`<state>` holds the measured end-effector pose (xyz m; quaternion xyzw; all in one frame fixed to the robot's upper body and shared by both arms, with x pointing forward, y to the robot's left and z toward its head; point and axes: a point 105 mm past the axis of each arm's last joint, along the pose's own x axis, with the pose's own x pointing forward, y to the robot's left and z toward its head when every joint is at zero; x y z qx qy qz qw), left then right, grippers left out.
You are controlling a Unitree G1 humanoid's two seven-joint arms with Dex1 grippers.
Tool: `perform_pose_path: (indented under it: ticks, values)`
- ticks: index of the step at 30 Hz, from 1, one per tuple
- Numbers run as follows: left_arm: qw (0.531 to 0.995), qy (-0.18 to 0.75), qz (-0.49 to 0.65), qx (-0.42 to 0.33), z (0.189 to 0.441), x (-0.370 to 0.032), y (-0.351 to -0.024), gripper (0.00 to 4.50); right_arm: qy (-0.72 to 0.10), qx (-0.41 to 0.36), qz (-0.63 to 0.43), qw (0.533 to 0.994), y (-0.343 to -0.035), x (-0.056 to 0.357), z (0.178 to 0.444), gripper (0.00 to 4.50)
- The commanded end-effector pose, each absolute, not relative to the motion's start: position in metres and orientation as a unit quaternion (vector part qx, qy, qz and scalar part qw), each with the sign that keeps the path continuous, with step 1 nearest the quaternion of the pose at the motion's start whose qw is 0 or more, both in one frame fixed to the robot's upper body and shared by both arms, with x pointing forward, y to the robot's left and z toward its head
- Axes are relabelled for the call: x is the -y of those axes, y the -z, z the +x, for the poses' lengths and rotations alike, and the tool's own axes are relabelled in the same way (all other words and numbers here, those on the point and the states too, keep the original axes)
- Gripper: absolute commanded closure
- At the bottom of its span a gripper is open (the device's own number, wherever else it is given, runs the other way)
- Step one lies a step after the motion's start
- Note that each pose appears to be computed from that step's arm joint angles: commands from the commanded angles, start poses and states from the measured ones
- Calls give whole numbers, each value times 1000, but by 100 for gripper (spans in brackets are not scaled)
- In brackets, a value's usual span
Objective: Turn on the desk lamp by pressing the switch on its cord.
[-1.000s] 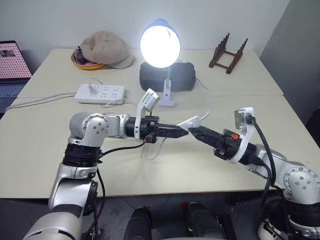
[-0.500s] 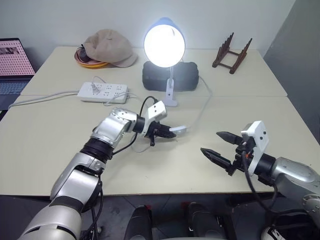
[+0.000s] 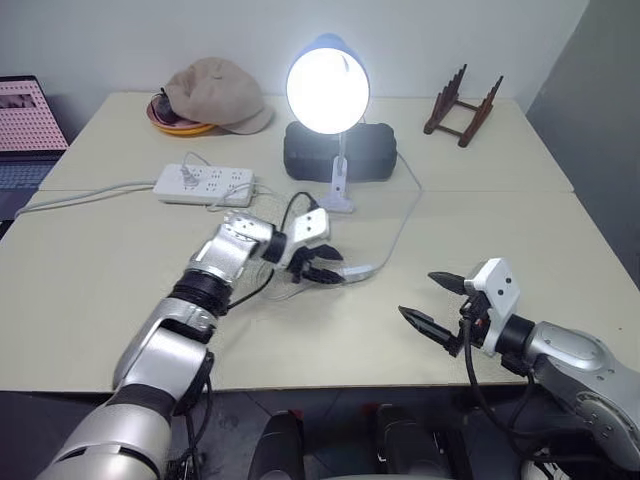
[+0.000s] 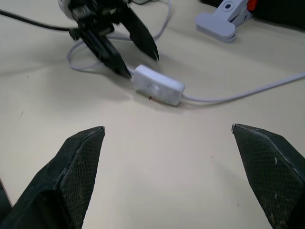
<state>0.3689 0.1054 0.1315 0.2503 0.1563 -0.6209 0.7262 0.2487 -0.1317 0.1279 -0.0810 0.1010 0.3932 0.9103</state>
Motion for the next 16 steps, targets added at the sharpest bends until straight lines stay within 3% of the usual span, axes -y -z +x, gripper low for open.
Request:
perform_pose_path:
  ticks: [1,6,10,16]
  values:
    - [742,606,251,-143,362,-126,-151,104,-406,-77,-98,905,-140,136,253,0]
    - [785,557,227,-150,347,-163,-170,6,-415,-83,-110,899,-145,152,261,0]
    - [832,490,211,-151,343,-186,-175,6,-422,-88,-111,896,-145,160,263,0]
    - [853,455,206,-151,333,-198,-172,6,-426,-95,-110,893,-141,166,266,0]
